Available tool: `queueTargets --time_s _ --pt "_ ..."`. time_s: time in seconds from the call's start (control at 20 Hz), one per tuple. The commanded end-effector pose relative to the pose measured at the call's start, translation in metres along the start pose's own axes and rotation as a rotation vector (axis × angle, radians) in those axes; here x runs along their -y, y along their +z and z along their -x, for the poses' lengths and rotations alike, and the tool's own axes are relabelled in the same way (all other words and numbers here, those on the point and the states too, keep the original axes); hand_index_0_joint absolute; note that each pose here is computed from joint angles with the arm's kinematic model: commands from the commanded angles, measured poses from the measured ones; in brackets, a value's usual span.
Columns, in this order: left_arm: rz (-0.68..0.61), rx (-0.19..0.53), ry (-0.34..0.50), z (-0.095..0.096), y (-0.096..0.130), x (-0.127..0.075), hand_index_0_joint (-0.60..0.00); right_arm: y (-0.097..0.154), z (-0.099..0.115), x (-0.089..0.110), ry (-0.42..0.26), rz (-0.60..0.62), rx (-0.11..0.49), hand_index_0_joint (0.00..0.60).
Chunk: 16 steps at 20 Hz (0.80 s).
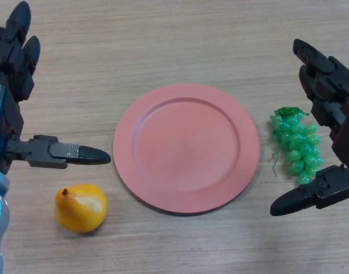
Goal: Pick up the yellow pear and place it on the plate
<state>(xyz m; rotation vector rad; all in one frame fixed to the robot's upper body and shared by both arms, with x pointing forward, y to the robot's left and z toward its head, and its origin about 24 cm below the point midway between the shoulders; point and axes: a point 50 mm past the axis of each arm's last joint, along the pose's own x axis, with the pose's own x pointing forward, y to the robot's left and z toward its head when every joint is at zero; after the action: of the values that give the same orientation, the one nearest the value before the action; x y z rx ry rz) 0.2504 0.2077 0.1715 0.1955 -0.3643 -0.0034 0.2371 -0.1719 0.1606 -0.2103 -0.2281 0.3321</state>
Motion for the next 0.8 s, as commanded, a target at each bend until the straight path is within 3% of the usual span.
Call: queueTargets --time_s 0.05,0.5,0.7,0.8 --pt "-0.070 0.216 0.043 0.001 0.034 -0.014 0.000 0.034 0.004 0.008 -0.036 0.082 0.215 0.000" --pt "-0.055 0.220 0.039 0.010 0.040 -0.014 0.000 0.036 0.007 0.007 -0.050 0.094 0.218 0.000" --pt "-0.082 0.106 -0.004 0.035 0.032 -0.014 0.000 0.034 0.005 0.005 -0.045 0.086 0.194 0.000" --pt "-0.089 0.083 0.023 0.046 0.026 -0.024 0.000 0.030 0.002 0.004 -0.043 0.087 0.182 0.000"
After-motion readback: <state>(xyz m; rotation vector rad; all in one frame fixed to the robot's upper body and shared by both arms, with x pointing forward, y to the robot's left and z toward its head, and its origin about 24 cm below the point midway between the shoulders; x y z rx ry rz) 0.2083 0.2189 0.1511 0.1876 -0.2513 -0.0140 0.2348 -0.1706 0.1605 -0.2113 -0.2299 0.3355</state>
